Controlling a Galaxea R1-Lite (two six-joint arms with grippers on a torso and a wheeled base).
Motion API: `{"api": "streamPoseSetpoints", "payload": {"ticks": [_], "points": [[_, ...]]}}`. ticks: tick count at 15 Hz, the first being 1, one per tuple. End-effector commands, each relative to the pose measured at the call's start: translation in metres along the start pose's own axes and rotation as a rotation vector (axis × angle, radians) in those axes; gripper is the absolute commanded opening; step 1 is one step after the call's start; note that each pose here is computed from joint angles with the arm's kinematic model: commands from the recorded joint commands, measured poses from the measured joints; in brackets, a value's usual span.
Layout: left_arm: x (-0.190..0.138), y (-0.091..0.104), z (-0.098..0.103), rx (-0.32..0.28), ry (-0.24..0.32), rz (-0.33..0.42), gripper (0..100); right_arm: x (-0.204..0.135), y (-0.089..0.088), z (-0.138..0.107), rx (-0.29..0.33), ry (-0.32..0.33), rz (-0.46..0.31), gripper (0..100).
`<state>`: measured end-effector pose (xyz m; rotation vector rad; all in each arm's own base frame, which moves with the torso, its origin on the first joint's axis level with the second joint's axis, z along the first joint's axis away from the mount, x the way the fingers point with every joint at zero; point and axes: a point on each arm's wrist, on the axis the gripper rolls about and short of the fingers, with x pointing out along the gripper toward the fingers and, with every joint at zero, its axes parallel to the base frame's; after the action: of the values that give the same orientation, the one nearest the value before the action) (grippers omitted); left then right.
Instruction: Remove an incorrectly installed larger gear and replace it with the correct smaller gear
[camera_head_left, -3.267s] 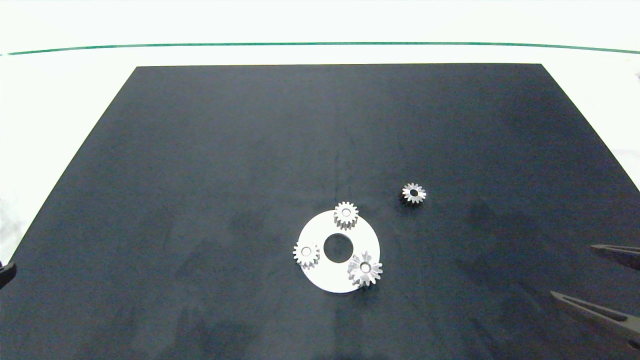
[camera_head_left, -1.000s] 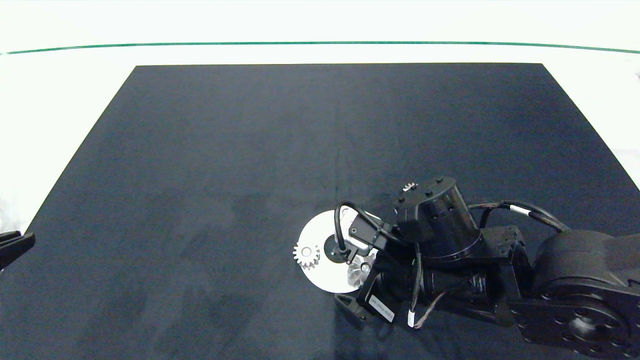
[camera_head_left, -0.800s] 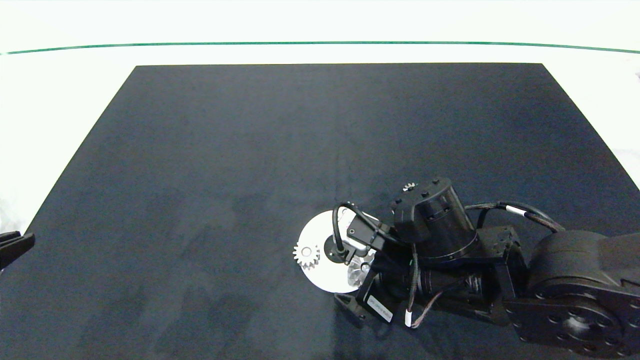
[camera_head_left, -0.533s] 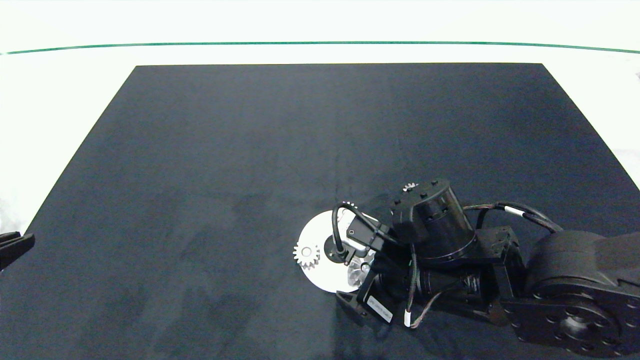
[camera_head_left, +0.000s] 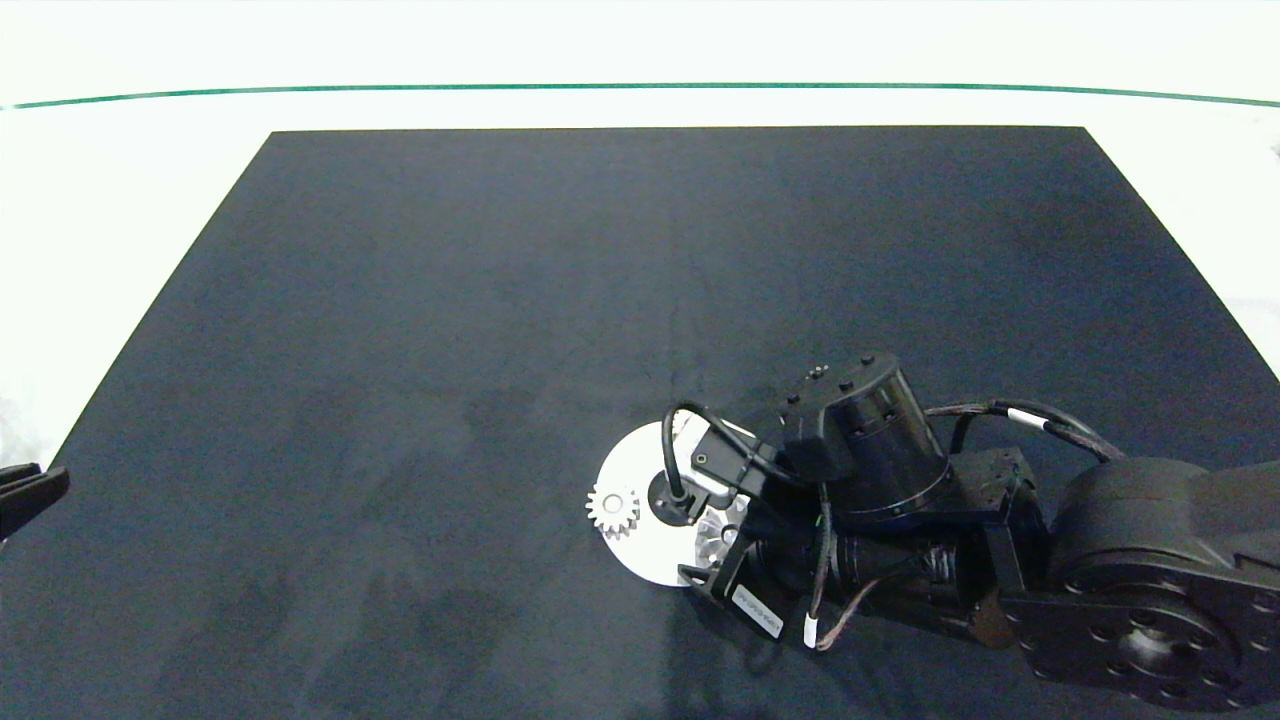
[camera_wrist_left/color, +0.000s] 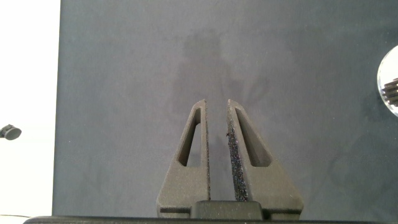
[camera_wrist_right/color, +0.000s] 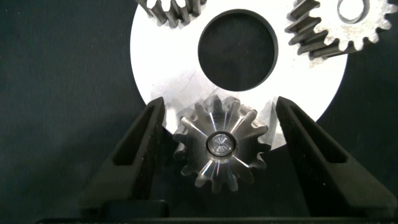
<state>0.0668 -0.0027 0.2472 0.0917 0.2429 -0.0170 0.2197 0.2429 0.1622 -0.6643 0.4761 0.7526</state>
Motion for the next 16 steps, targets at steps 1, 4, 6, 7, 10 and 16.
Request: {"api": "streamPoseSetpoints", "payload": {"ticks": [1,4,6,7,10,16], "points": [[-0.0005,0.0001,-0.0001,0.0,-0.001,0.001,16,0.0019,0.0007,-0.0003,-0.003,0.003,0.0,66],[-0.0005,0.0001,-0.0001,0.0,-0.001,0.001,16,0.0052,0.0021,-0.0008,-0.005,0.008,0.004,59],[-0.0005,0.0001,-0.0001,0.0,-0.001,0.001,16,0.0052,0.0021,-0.0009,-0.005,0.01,0.004,55],[-0.0005,0.0001,-0.0001,0.0,-0.001,0.001,16,0.0052,0.0021,-0.0009,-0.005,0.01,0.004,54],[-0.0005,0.0001,0.0001,0.0,-0.003,0.002,16,0.005,0.0024,-0.0004,-0.006,0.008,0.003,47],[-0.0005,0.0002,0.0001,0.0,-0.003,0.003,16,0.0052,0.003,-0.0017,-0.007,0.013,0.007,36]]}}
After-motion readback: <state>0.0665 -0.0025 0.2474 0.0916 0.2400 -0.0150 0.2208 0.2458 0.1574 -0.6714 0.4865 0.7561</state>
